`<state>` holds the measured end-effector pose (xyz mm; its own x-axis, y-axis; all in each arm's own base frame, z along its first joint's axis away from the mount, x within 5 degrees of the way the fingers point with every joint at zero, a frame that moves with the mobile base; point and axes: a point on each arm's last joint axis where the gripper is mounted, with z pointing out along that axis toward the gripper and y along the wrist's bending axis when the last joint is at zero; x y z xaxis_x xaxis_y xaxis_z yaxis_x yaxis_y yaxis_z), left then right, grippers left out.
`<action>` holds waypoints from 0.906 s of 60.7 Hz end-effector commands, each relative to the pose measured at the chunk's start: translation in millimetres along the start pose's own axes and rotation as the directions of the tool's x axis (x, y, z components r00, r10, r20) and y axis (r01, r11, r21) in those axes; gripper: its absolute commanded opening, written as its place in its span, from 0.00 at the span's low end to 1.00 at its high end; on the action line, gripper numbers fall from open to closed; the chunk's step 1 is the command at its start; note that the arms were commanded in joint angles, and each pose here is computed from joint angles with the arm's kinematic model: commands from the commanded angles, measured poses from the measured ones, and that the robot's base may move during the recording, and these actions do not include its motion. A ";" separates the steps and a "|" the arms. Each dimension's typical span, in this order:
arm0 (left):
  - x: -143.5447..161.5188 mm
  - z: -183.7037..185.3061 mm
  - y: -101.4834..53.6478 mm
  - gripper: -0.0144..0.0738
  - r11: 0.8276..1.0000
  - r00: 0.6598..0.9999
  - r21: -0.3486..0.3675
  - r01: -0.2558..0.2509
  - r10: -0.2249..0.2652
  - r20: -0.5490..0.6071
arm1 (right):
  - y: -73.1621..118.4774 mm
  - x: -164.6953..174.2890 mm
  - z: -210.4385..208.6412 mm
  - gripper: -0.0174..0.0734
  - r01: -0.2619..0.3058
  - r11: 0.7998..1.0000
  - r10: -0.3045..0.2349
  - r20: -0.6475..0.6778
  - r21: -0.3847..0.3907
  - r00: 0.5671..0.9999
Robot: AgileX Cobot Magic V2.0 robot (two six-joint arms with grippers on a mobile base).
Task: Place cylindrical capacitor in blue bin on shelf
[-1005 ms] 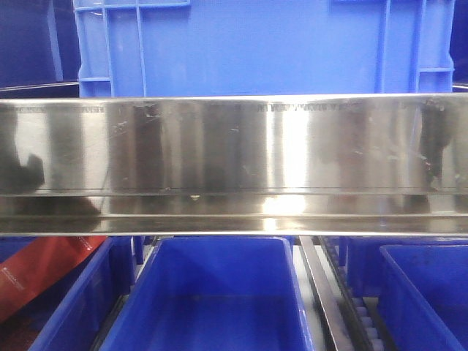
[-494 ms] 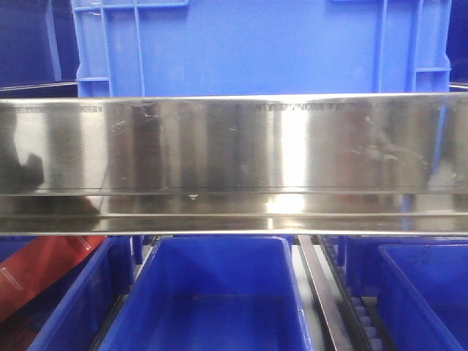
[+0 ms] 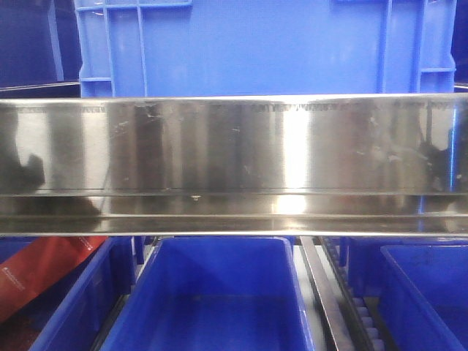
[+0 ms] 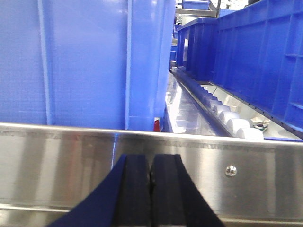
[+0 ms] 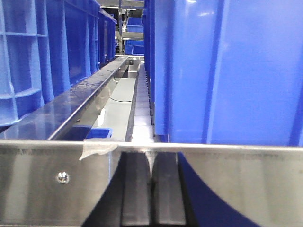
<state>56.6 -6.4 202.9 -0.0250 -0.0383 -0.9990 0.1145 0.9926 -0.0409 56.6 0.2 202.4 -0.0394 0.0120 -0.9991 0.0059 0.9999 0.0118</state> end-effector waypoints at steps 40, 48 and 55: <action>-3.0 -0.6 -0.3 0.04 1.000 1.000 0.003 0.002 -0.002 0.027 | -0.6 -2.2 -0.2 0.01 -0.001 1.000 0.001 0.032 0.009 0.999; -3.0 -0.6 -0.3 0.04 1.000 1.000 0.003 0.002 -0.002 0.027 | -0.6 -2.2 -0.2 0.01 -0.001 1.000 0.001 0.032 0.009 0.999; -3.0 -0.6 -0.3 0.04 1.000 1.000 0.003 0.002 -0.002 0.027 | -0.6 -2.2 -0.2 0.01 -0.001 1.000 0.001 0.032 0.009 0.999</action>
<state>56.6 -6.4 202.9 -0.0250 -0.0383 -0.9990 0.1145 0.9926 -0.0409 56.6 0.1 202.9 -0.0331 0.0120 -0.9994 0.0065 0.9999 0.0118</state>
